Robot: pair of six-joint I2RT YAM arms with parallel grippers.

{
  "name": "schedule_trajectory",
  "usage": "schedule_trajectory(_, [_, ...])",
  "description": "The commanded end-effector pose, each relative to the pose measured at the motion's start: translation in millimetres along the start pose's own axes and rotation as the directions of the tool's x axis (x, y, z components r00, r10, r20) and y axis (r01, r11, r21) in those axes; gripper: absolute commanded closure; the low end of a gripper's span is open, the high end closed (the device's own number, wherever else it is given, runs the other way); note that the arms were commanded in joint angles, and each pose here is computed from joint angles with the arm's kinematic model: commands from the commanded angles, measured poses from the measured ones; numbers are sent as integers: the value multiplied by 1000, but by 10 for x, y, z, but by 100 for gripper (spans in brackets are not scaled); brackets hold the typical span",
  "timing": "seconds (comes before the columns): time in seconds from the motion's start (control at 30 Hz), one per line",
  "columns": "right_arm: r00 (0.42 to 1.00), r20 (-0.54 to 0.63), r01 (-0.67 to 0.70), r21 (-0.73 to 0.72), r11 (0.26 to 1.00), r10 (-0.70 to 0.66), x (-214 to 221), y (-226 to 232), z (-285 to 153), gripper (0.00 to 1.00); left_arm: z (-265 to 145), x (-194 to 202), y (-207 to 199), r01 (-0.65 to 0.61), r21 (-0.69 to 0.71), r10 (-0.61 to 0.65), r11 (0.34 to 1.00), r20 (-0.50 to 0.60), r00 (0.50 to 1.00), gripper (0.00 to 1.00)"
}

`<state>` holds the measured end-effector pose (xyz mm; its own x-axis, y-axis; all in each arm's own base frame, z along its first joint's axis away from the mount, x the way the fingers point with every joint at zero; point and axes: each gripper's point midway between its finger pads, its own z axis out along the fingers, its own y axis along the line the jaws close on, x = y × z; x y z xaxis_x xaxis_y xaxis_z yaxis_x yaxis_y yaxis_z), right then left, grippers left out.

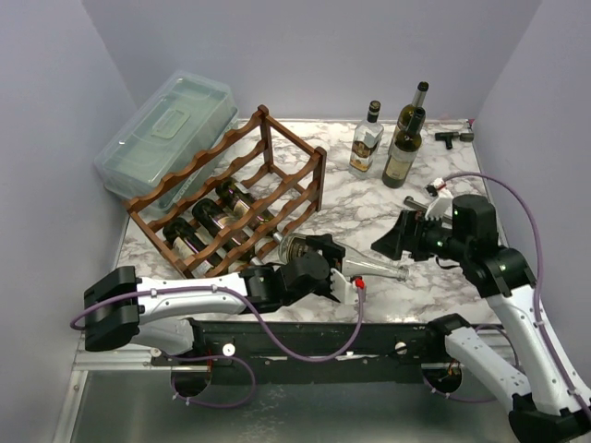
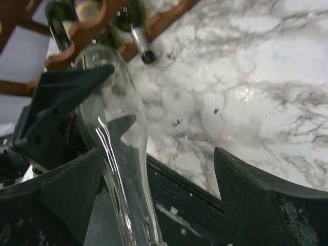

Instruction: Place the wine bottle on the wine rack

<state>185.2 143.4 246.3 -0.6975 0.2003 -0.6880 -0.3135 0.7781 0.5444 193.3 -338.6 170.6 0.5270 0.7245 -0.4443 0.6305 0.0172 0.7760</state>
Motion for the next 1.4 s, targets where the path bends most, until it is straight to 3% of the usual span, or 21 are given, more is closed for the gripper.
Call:
schedule_trajectory(0.0, [979,-192,25,-191,981,-63,340,270,-90,10,-120,-177,220,20,-76,-14,997,75,997,100])
schedule_trajectory(0.1, [964,-256,-5,-280,960,-70,425,415,-75,12,-133,-183,218,17,-78,-12,997,74,997,100])
schedule_trajectory(0.33, [912,-391,18,-265,964,-124,816,399,67,16,-179,-193,154,6,-65,-1,998,77,997,100])
schedule_trajectory(0.53, [875,-465,16,-248,969,-134,964,388,175,30,-221,-207,143,-4,-58,9,998,84,996,100])
schedule_trajectory(0.87, [807,-557,29,-295,955,-197,1237,499,219,34,-321,-207,122,-19,-53,24,998,99,995,100])
schedule_trajectory(1.07, [806,-554,29,-319,947,-211,1247,530,207,60,-322,-216,95,-29,-47,34,998,102,994,100])
schedule_trajectory(1.17, [813,-540,40,-324,945,-219,1229,532,200,99,-324,-215,93,-26,-48,31,999,101,994,100])
schedule_trajectory(1.2, [818,-536,47,-297,954,-207,1212,499,213,99,-323,-219,97,-17,-48,22,999,102,995,98])
schedule_trajectory(1.3, [836,-521,66,-222,973,-175,1146,420,228,99,-337,-251,129,50,-55,-43,997,111,993,52])
schedule_trajectory(1.37, [850,-497,72,-215,974,-173,1079,441,202,99,-349,-285,130,80,-48,-73,996,127,989,38])
